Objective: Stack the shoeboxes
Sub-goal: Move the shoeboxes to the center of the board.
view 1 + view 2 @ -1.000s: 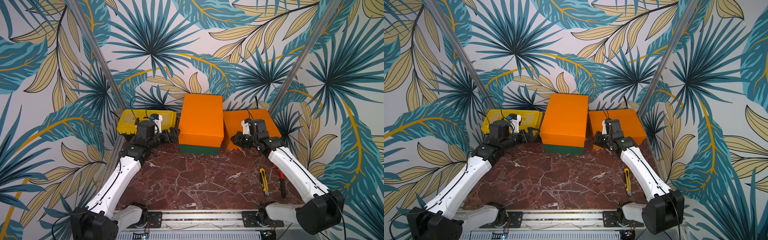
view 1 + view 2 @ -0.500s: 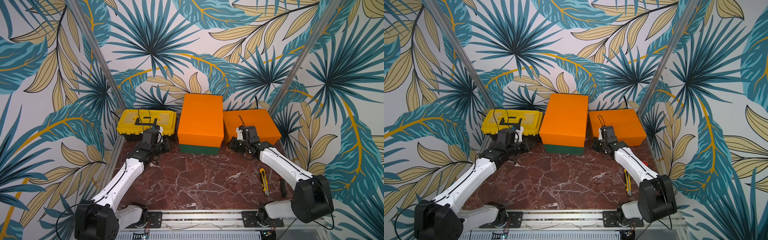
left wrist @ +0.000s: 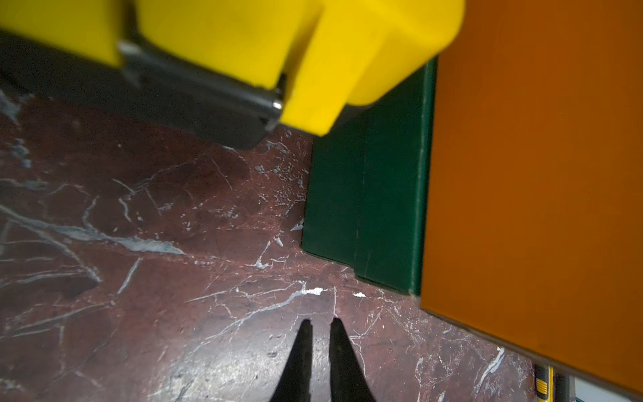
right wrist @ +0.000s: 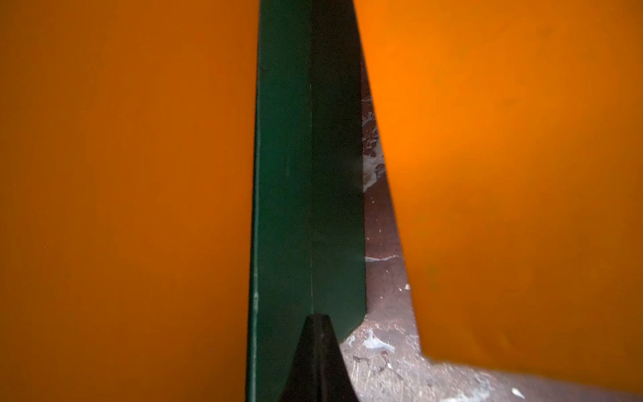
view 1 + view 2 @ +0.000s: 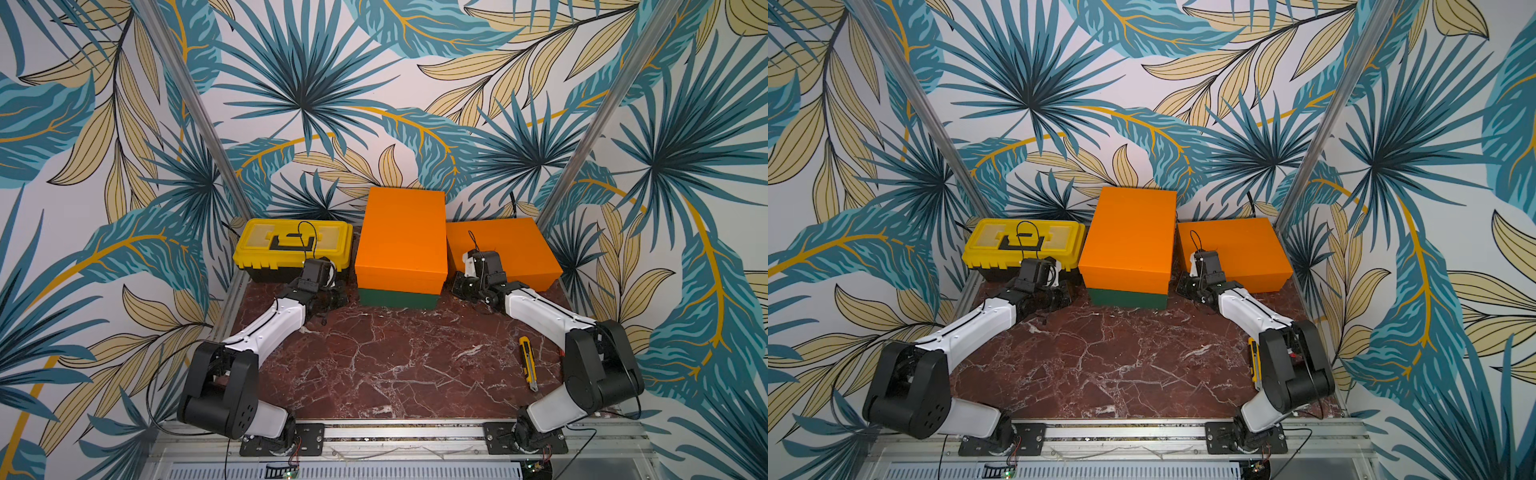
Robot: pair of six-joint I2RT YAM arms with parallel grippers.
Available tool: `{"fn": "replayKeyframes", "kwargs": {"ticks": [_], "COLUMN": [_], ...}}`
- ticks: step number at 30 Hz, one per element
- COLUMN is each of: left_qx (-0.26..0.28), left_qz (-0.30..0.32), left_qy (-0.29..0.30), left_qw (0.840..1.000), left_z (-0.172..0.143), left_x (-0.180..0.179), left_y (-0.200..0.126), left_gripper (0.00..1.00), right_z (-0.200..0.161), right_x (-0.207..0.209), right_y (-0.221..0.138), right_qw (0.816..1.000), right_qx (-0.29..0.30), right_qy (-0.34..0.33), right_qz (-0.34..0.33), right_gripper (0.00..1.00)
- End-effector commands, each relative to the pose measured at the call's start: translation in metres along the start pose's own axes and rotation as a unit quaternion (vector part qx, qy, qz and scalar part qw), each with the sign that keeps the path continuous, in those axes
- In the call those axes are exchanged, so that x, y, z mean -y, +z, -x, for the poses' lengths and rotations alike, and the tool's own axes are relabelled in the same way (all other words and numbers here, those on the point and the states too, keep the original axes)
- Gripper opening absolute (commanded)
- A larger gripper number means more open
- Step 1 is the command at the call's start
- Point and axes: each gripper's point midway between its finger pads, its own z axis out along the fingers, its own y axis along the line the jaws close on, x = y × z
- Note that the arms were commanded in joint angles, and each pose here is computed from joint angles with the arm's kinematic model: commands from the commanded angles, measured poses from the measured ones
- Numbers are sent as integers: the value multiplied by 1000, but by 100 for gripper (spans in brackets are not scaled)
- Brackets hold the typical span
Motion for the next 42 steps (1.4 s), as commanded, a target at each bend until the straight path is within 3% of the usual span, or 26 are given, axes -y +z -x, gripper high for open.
{"fn": "replayKeyframes", "kwargs": {"ticks": [1, 14, 27, 42], "left_qx": [32, 31, 8, 5], "left_qz": [-36, -71, -104, -98], "left_qy": [9, 2, 34, 17], "left_qw": [999, 997, 994, 995], "left_z": [25, 31, 11, -35], "left_x": [19, 35, 75, 54], "left_y": [1, 15, 24, -7], "left_gripper": [13, 14, 14, 15], "right_z": [6, -1, -12, -56], "right_x": [-13, -14, -7, 14], "right_y": [10, 32, 27, -4], "right_qw": [999, 997, 998, 997], "right_qx": [4, -13, -19, -32], "right_qy": [5, 29, 24, 39], "right_qz": [37, 65, 58, 52], "right_gripper": [0, 0, 0, 0]}}
